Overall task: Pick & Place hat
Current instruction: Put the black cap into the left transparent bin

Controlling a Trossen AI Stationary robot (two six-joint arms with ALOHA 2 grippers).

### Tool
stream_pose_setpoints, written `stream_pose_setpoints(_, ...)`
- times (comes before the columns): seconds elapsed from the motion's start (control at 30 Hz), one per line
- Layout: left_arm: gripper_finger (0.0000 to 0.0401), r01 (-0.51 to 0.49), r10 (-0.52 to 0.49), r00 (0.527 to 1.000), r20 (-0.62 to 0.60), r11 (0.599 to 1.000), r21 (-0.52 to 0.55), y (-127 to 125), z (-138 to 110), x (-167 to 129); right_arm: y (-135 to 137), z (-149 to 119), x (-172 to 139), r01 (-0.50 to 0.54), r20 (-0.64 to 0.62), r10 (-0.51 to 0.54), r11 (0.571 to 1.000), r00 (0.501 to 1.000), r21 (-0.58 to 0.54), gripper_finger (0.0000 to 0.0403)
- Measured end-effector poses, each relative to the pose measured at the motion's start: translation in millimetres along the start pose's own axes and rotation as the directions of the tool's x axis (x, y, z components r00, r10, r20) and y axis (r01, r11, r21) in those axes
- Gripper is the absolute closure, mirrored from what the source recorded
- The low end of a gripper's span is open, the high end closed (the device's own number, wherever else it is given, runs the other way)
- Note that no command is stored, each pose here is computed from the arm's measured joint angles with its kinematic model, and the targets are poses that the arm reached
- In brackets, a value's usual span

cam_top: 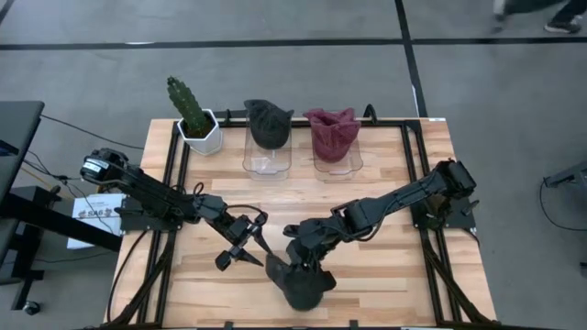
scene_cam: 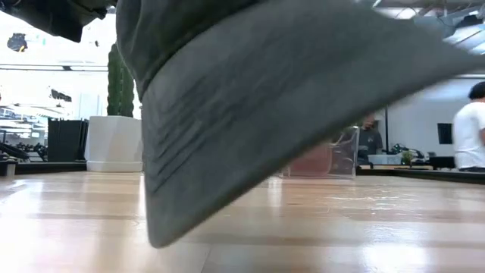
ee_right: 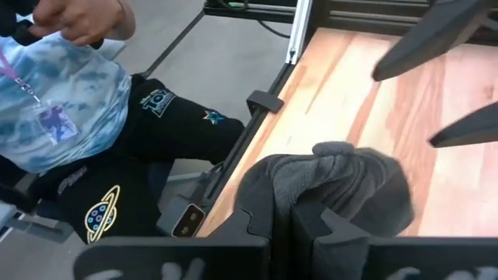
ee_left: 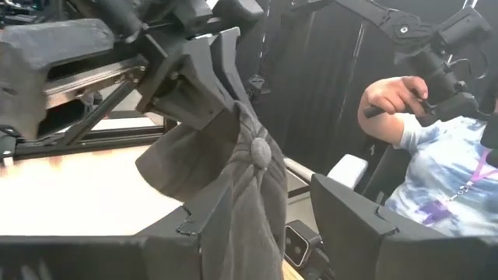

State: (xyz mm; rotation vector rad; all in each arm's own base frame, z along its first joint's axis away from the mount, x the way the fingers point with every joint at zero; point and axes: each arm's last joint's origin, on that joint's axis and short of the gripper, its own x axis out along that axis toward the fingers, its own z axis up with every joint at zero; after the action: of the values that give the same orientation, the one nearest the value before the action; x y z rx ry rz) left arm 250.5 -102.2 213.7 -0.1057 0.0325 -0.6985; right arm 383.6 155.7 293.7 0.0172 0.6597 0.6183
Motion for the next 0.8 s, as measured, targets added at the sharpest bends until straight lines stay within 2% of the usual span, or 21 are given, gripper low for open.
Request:
stream_pose_setpoints(0.33,0.0229,-0.006,0.006,1.000,-0.013,1.000,-0.008,0,-1,0,-11,1,-3,0.021,0.012,-0.021,1.000,1.000,0.010,0.0403)
stream_pose_setpoints(0.6,0.0229,-0.035,0.034,0.999,-0.015,0.999,-0.032,2,-2,0,-14,7,-4,0.029,0.072,-0.026,0.999,0.997,-0.044,0.0403)
stream_pose_setpoints(0.8,0.0229,-0.038,0.038,0.999,-0.021,0.999,-0.037,2,-2,0,-22,7,-7,0.047,0.077,-0.044,0.998,0.996,-0.040,0.0403)
